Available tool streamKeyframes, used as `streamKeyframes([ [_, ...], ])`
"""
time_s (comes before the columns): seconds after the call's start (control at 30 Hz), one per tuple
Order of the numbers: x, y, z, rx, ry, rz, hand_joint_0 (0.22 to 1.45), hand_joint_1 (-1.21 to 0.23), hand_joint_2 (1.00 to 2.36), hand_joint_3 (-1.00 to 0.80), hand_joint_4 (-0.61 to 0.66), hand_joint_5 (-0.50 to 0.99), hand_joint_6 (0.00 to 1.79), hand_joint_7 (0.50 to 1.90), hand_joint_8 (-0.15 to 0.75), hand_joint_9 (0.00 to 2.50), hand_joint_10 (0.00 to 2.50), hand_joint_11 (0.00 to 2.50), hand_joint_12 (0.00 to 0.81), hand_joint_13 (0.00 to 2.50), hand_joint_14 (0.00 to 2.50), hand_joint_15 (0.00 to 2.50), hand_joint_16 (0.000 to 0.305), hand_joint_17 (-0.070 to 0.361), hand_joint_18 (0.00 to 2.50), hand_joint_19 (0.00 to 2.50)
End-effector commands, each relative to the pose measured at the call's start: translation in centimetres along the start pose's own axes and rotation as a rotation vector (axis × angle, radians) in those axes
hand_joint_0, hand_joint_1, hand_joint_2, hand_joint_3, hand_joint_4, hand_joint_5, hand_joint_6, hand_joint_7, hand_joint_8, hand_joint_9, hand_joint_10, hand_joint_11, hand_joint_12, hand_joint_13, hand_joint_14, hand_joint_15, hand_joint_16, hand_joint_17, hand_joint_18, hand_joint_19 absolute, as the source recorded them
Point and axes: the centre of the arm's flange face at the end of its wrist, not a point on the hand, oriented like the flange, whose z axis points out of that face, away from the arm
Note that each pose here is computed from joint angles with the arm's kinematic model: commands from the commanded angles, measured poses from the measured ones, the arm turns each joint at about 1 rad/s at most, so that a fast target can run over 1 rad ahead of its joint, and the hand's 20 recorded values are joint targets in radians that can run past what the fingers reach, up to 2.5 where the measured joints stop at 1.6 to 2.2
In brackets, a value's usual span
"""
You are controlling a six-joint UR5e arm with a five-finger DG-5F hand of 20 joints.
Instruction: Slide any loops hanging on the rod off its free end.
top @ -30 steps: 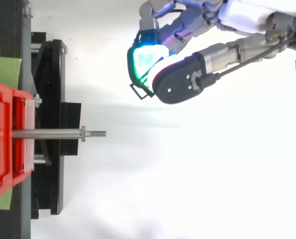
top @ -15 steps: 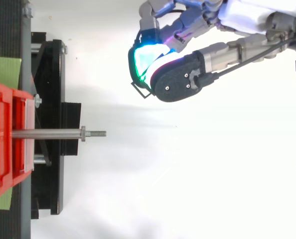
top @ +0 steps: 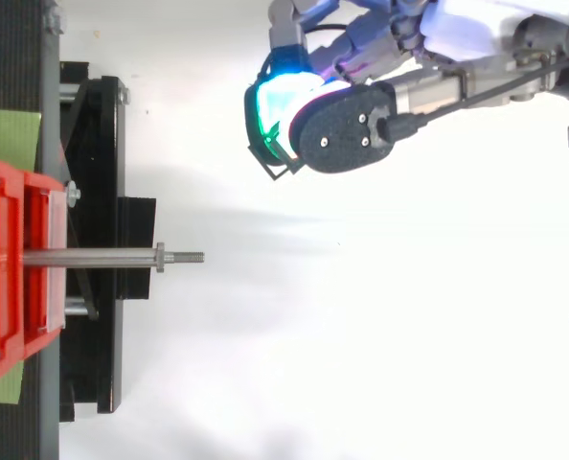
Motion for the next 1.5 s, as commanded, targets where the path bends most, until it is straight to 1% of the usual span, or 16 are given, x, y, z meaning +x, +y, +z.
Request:
streamKeyframes([
  [0.0,-0.03,-0.06,-0.06,0.006,-0.006,0.033,0.61,-0.63,1.01,-0.32,0.12,-0.17,0.85,1.23,0.292,0.87,0.01,0.33,0.357,0.75,0.01,0.17,0.049,0.109,0.74,0.41],
  [0.07,0.08,-0.06,-0.06,0.006,-0.004,0.038,0.61,-0.7,1.02,-0.25,0.11,-0.18,0.86,1.2,0.29,0.85,0.01,0.35,0.359,0.75,0.01,0.18,0.049,0.11,0.74,0.4],
  [0.13,0.2,-0.16,-0.03,0.007,-0.003,0.037,0.61,-0.73,1.02,-0.24,0.11,-0.18,0.87,1.18,0.285,0.83,0.01,0.35,0.36,0.74,0.01,0.18,0.049,0.111,0.74,0.4],
  [0.33,0.3,-0.05,-0.06,0.006,-0.001,0.037,0.65,-0.76,1.01,-0.42,0.14,-0.2,0.87,1.11,0.273,0.8,0.01,0.34,0.35,0.74,0.01,0.17,0.049,0.109,0.74,0.39],
  [0.47,0.53,-0.15,-0.04,0.007,0.002,0.037,0.61,-0.61,1.0,-0.46,0.14,-0.18,0.87,1.17,0.282,0.88,0.01,0.35,0.351,0.77,0.01,0.18,0.048,0.108,0.76,0.41],
  [0.73,0.68,-0.12,-0.01,0.004,0.006,0.025,0.61,-0.51,1.01,-0.44,0.13,-0.16,0.86,1.18,0.293,0.95,0.01,0.37,0.352,0.81,0.01,0.19,0.048,0.107,0.77,0.42],
  [0.8,0.59,-0.09,0.02,0.001,0.006,0.013,0.61,-0.5,1.01,-0.42,0.12,-0.16,0.86,1.18,0.292,0.96,0.01,0.36,0.353,0.81,0.01,0.19,0.048,0.108,0.78,0.42],
  [0.87,0.71,-0.09,0.02,0.001,0.008,-0.01,0.61,-0.49,1.01,-0.4,0.13,-0.16,0.85,1.18,0.296,0.96,0.01,0.37,0.355,0.81,0.01,0.19,0.048,0.108,0.78,0.42],
  [0.93,0.7,-0.17,0.0,0.003,0.008,-0.035,0.61,-0.51,1.01,-0.37,0.13,-0.16,0.85,1.19,0.299,0.95,0.01,0.37,0.358,0.81,0.01,0.19,0.048,0.108,0.78,0.42],
  [1.03,0.66,-0.09,0.02,0.001,0.003,-0.042,0.61,-0.56,1.01,-0.35,0.13,-0.17,0.85,1.19,0.298,0.93,0.01,0.37,0.358,0.8,0.01,0.19,0.048,0.109,0.77,0.41],
  [1.13,0.58,-0.15,0.01,0.002,-0.004,-0.05,0.61,-0.68,1.01,-0.35,0.14,-0.18,0.85,1.17,0.292,0.9,0.01,0.37,0.355,0.78,0.01,0.19,0.049,0.11,0.77,0.41],
  [1.17,0.55,-0.15,0.01,0.002,-0.007,-0.054,0.61,-0.71,1.01,-0.37,0.14,-0.18,0.85,1.16,0.292,0.9,0.01,0.37,0.356,0.78,0.01,0.19,0.049,0.111,0.76,0.4],
  [1.3,0.54,-0.12,0.04,-0.001,-0.009,-0.081,0.61,-0.77,1.0,-0.47,0.15,-0.19,0.85,1.14,0.282,0.88,0.01,0.37,0.356,0.78,0.01,0.18,0.049,0.111,0.76,0.4],
  [1.33,0.32,-0.13,0.05,-0.001,-0.012,-0.087,0.61,-0.77,1.0,-0.5,0.15,-0.19,0.84,1.13,0.281,0.87,0.01,0.36,0.354,0.77,0.01,0.18,0.049,0.111,0.76,0.4],
  [1.43,-0.02,-0.19,0.04,0.0,-0.017,-0.108,0.61,-0.79,1.0,-0.5,0.15,-0.19,0.84,1.11,0.275,0.86,0.01,0.36,0.351,0.77,0.01,0.18,0.049,0.11,0.75,0.38],
  [1.47,-0.01,-0.12,0.06,-0.002,-0.017,-0.108,0.62,-0.81,1.0,-0.5,0.15,-0.19,0.83,1.11,0.274,0.86,0.01,0.37,0.348,0.77,0.01,0.17,0.049,0.11,0.75,0.38],
])
